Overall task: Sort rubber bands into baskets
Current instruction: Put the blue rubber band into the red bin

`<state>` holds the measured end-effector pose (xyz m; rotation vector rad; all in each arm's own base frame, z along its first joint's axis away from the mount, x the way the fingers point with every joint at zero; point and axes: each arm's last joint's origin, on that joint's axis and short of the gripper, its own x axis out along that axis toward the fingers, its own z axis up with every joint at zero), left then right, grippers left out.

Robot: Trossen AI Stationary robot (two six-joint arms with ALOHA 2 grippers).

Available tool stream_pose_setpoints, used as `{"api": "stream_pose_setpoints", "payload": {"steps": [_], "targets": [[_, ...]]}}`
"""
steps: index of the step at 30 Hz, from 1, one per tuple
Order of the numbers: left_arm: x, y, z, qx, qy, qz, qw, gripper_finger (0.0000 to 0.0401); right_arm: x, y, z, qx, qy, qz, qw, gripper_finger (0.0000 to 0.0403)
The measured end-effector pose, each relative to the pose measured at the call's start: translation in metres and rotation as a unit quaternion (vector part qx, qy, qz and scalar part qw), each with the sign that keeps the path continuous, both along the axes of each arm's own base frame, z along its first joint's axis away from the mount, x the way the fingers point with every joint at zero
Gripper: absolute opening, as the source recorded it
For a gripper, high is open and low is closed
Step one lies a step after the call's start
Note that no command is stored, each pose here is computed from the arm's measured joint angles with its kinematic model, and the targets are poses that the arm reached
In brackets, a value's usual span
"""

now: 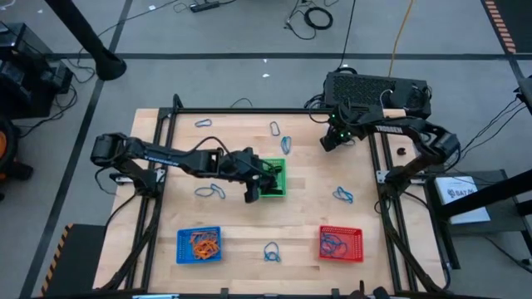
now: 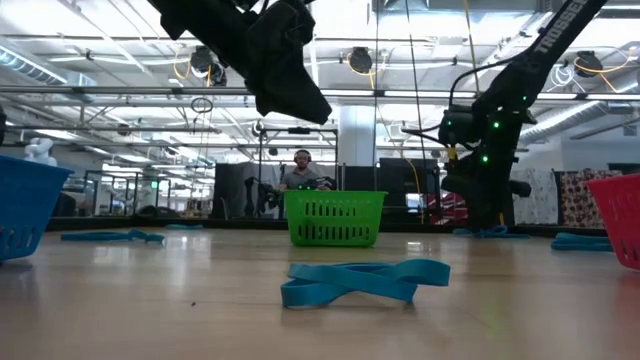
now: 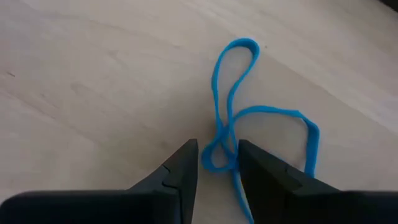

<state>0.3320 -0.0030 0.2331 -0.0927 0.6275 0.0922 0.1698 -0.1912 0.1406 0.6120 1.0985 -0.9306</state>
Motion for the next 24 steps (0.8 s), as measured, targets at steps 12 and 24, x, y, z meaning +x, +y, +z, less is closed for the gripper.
{"api": "stream_pose_setpoints", "payload": {"steps": [12, 24], "targets": [[0.0, -0.001, 0.0, 0.005, -0.003, 0.005, 1.0, 0.0138, 0.001, -0.003, 0.0, -0.01, -0.003, 0.01, 1.0, 0.001], [0.014, -0.013, -0.027, 0.006, -0.066, -0.013, 0.998, 0.0138, 0.027, 0.012, 0.017, -0.015, -0.118, 0.111, 0.987, 0.0001]]}}
